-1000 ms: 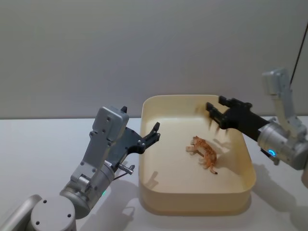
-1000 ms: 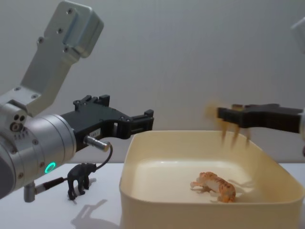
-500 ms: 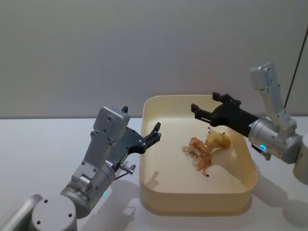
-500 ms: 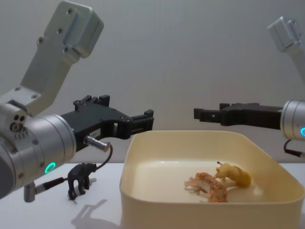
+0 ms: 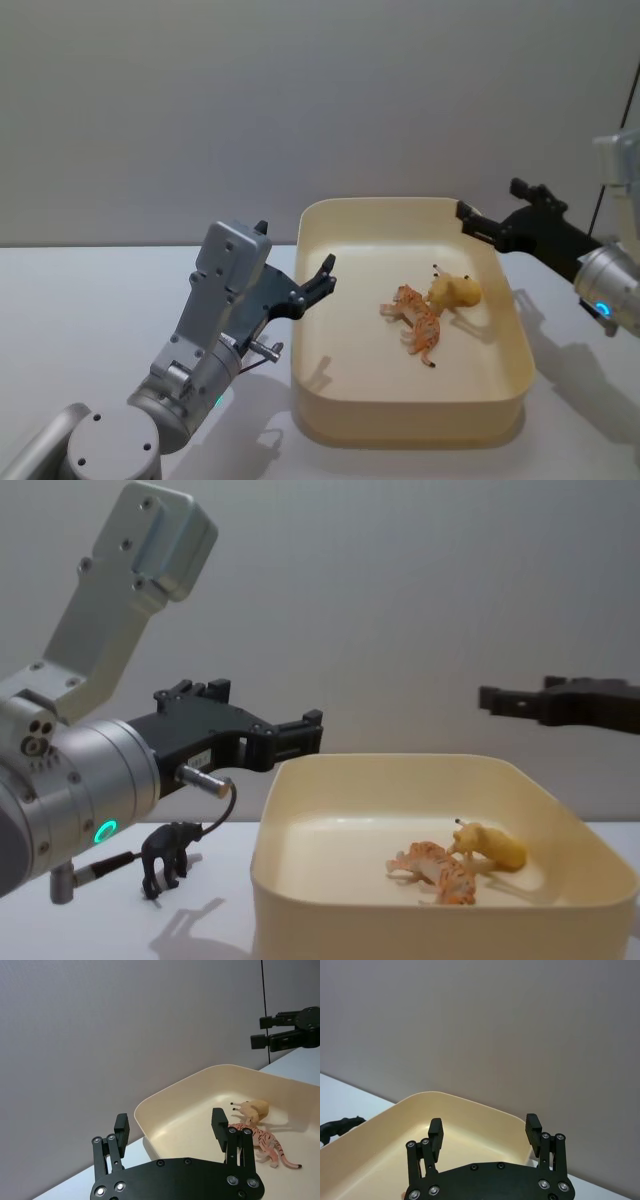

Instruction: Pick up the toy alternately with two hands and place it into the central storage box.

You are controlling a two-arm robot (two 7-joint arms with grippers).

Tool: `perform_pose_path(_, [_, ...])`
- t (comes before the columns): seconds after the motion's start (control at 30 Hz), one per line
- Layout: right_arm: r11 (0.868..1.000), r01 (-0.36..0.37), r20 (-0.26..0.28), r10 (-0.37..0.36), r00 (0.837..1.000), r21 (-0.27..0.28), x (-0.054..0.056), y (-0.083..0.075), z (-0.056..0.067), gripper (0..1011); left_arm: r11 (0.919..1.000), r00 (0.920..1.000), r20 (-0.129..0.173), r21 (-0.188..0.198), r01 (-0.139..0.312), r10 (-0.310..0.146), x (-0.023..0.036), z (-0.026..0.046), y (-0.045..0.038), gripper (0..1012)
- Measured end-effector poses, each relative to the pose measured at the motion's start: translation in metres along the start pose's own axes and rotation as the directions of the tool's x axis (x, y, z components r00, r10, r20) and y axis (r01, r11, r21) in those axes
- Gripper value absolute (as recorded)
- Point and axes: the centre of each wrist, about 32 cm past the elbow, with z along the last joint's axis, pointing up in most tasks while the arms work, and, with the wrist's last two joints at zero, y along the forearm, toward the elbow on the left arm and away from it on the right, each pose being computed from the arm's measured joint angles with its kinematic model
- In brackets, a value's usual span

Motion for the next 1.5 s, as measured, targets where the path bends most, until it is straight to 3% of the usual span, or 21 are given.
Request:
perform_pose_path(0.3, [0.998, 0.053, 0.006, -0.053, 0.999, 0.02, 0.007, -0.016, 0.001, 1001, 1.0, 0.9999, -0.013, -0.002, -0.002, 0.002, 0.0002, 0.0009, -0.0011, 1001])
perform_pose_path(0.6, [0.996, 0.083, 0.01, -0.084, 0.996, 0.032, 0.012, -0.025, 0.003, 1001, 0.9997, 0.9951, -0.095, -0.001, -0.025, 0.024, 0.0047, 0.004, -0.0047, 1001])
perform_pose_path(0.73, [0.995, 0.091, 0.011, -0.092, 0.996, 0.035, 0.013, -0.027, 0.003, 1001, 0.9991, 0.9879, -0.149, 0.011, -0.041, 0.042, 0.0085, 0.0066, -0.0064, 1001])
perform_pose_path(0.77, [0.995, 0.092, 0.011, -0.093, 0.996, 0.035, 0.013, -0.028, 0.003, 1001, 0.9991, 0.9879, -0.149, 0.011, -0.041, 0.042, 0.0085, 0.0066, -0.0064, 1001])
perform_pose_path(0.9, [0.995, 0.097, 0.012, -0.098, 0.995, 0.037, 0.013, -0.029, 0.004, 1001, 0.9977, 0.9798, -0.19, 0.043, -0.053, 0.06, 0.0129, 0.0107, -0.0092, 1001])
perform_pose_path(1.13, [0.994, 0.103, 0.013, -0.103, 0.995, 0.039, 0.014, -0.031, 0.004, 1001, 0.9915, 0.9748, -0.209, 0.118, -0.055, 0.079, 0.0215, 0.0157, -0.0174, 1001])
perform_pose_path(1.27, [0.994, 0.104, 0.013, -0.105, 0.994, 0.04, 0.014, -0.031, 0.004, 1001, 0.9843, 0.9742, -0.209, 0.17, -0.048, 0.084, 0.0275, 0.0174, -0.0241, 1001])
perform_pose_path(1.5, [0.994, 0.106, 0.013, -0.106, 0.994, 0.04, 0.014, -0.032, 0.004, 1001, 0.9616, 0.9717, -0.214, 0.272, -0.039, 0.1, 0.0375, 0.0166, -0.037, 1001])
